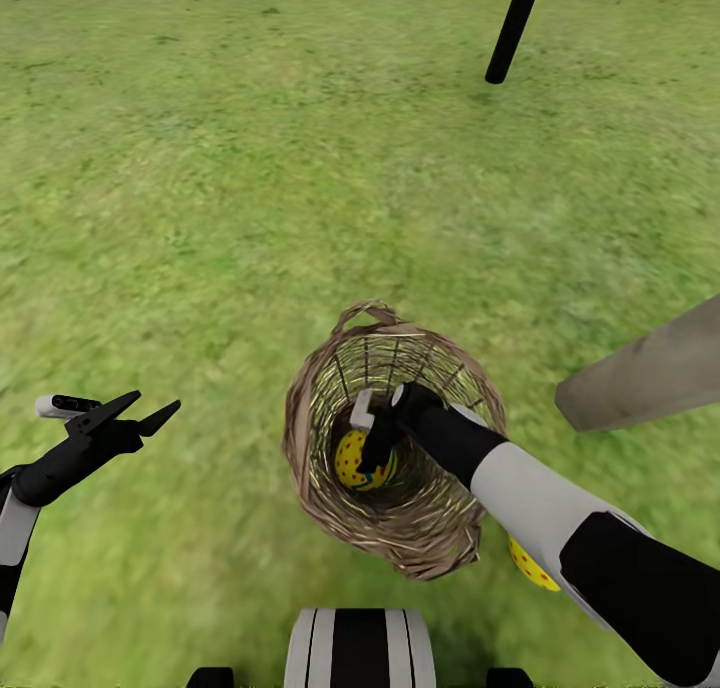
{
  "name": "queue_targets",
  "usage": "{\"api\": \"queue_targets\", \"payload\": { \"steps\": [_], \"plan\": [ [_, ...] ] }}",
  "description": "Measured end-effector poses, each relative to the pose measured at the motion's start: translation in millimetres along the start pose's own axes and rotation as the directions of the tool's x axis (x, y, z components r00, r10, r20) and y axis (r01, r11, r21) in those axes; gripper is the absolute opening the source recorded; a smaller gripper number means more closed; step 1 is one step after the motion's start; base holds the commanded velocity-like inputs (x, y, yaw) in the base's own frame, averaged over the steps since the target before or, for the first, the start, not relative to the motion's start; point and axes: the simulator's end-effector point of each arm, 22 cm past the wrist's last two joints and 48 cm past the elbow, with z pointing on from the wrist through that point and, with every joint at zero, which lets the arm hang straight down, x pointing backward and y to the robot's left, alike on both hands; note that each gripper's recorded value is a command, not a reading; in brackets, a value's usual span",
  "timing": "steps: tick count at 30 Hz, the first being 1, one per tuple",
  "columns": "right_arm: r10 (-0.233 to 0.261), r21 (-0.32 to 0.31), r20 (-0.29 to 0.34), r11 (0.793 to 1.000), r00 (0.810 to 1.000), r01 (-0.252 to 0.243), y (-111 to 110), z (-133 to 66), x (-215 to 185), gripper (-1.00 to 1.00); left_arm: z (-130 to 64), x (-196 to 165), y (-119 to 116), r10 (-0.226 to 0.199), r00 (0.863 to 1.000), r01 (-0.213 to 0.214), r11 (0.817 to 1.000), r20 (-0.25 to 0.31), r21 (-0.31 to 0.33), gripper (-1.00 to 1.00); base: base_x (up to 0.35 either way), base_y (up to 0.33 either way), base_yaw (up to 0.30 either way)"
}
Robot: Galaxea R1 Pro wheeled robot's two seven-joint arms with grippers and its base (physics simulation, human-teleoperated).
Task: Take the three Easter eggs out of the wicker basket on the lawn in the garden, then place them on the lawn next to a single tree (choose any tree) so that all three eggs are next to the same tree and none are left in the basket.
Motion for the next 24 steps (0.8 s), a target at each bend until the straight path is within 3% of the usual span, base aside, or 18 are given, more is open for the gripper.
{"api": "queue_targets", "payload": {
  "steps": [24],
  "plan": [
    [-0.002,-0.018,-0.038,1.000,0.999,0.001,0.7,28.2,18.8,1.00,-6.0,7.1,29.7,-0.042,0.999,0.042,0.999,0.001,-0.032,1.00,0.000,0.000,0.000]
  ]
}}
